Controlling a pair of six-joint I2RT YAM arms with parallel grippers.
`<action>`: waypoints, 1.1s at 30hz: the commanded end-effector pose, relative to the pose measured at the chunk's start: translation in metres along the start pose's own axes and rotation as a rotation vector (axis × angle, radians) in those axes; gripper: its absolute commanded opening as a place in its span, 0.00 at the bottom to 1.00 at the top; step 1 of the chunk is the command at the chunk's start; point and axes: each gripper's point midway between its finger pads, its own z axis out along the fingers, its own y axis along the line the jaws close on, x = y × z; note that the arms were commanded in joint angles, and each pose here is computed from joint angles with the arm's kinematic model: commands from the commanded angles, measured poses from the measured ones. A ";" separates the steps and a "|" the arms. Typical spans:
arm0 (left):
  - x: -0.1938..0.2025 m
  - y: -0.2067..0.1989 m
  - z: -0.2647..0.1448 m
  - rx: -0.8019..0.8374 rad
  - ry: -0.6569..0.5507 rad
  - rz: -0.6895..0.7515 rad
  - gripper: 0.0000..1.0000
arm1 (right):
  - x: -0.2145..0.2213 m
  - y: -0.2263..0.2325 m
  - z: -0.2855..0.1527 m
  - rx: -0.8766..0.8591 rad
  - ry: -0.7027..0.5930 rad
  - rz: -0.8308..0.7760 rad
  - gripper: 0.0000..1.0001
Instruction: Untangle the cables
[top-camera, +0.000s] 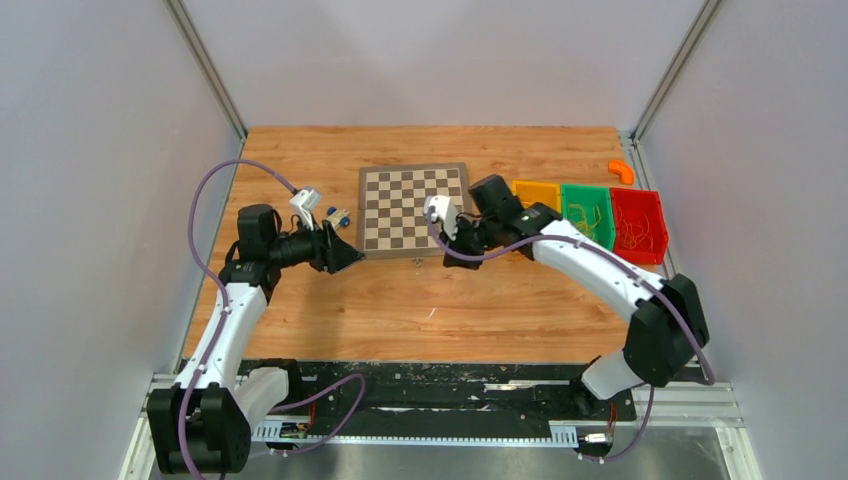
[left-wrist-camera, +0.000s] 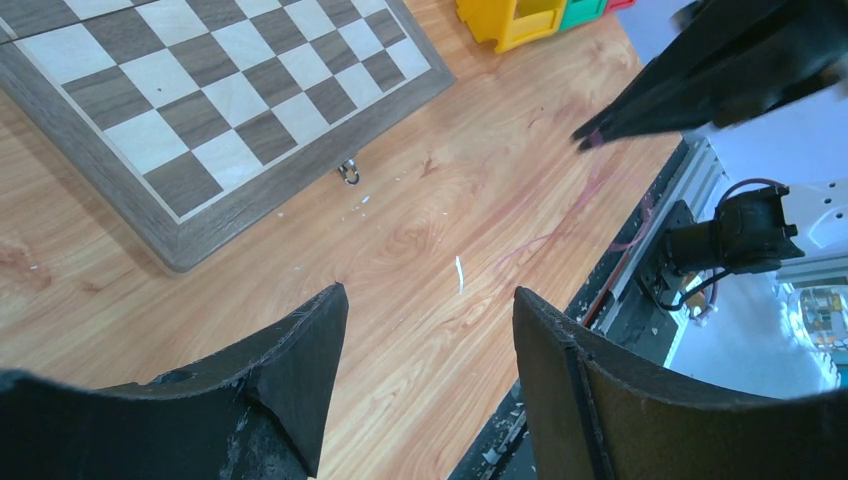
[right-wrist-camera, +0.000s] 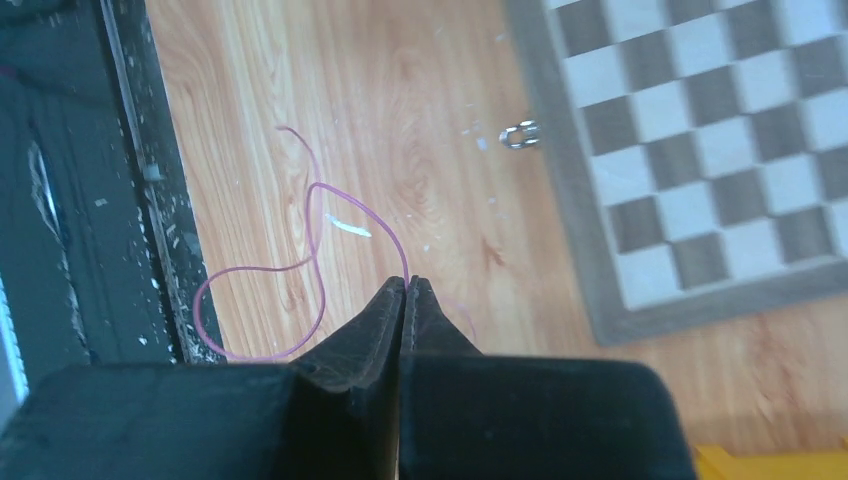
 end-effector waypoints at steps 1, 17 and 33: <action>-0.008 -0.005 -0.003 0.008 -0.026 0.047 0.70 | -0.027 -0.009 -0.053 0.013 -0.129 0.117 0.00; -0.012 -0.001 0.000 0.003 -0.018 0.030 0.70 | -0.027 -0.142 -0.217 0.464 -0.341 0.345 0.00; -0.008 0.006 0.002 -0.008 -0.012 0.033 0.70 | 0.099 -0.240 -0.216 0.868 -0.252 0.841 0.00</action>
